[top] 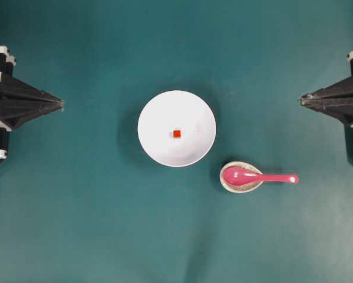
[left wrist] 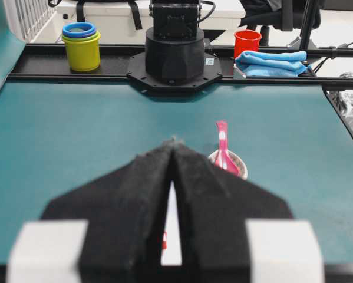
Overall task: Grip the spoon and scoop the red block from the bowl with right arm.
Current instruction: 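Move the right gripper toward the pink spoon handle in the spoon rest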
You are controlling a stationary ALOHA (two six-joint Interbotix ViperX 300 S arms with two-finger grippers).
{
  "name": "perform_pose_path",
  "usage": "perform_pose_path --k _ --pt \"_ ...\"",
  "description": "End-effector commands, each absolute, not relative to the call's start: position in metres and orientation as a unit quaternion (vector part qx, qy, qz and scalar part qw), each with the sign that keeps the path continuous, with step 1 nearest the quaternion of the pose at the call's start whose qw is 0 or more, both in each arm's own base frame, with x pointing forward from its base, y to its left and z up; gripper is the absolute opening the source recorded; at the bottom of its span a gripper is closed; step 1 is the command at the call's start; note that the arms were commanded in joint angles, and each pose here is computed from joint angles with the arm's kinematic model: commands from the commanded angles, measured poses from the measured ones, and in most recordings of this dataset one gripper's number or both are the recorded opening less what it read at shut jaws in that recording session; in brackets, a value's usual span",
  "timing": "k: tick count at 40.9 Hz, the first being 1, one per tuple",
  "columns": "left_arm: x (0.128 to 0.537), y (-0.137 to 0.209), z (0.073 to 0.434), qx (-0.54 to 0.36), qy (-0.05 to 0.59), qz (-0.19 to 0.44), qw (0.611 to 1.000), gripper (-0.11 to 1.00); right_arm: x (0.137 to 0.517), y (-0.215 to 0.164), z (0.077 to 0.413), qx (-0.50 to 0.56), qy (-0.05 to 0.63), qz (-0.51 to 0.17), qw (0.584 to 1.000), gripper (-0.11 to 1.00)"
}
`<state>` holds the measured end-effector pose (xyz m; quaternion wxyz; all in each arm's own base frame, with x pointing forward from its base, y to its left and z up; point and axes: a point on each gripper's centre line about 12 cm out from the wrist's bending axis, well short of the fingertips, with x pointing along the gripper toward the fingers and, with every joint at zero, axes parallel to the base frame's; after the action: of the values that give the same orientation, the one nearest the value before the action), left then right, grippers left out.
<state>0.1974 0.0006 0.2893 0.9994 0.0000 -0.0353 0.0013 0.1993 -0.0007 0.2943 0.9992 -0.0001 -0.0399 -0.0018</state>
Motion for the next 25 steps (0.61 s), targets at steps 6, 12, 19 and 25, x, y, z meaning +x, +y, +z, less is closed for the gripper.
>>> perform_pose_path --k 6,12,19,25 --pt "0.201 -0.001 0.306 0.006 -0.013 -0.002 1.0 0.0 0.207 0.0 0.292 0.027 -0.008 -0.001 1.0 0.0" --pt "0.196 -0.001 0.316 0.008 -0.03 -0.002 1.0 0.0 0.207 0.0 0.289 0.031 -0.002 -0.001 1.0 0.0" --pt "0.189 -0.001 0.326 0.008 -0.051 -0.001 0.999 0.0 0.211 0.0 0.273 0.03 0.021 -0.002 0.999 0.0" --pt "0.184 0.001 0.332 0.009 -0.064 0.003 0.998 0.0 0.212 0.0 0.246 0.031 0.05 -0.003 0.998 0.01"
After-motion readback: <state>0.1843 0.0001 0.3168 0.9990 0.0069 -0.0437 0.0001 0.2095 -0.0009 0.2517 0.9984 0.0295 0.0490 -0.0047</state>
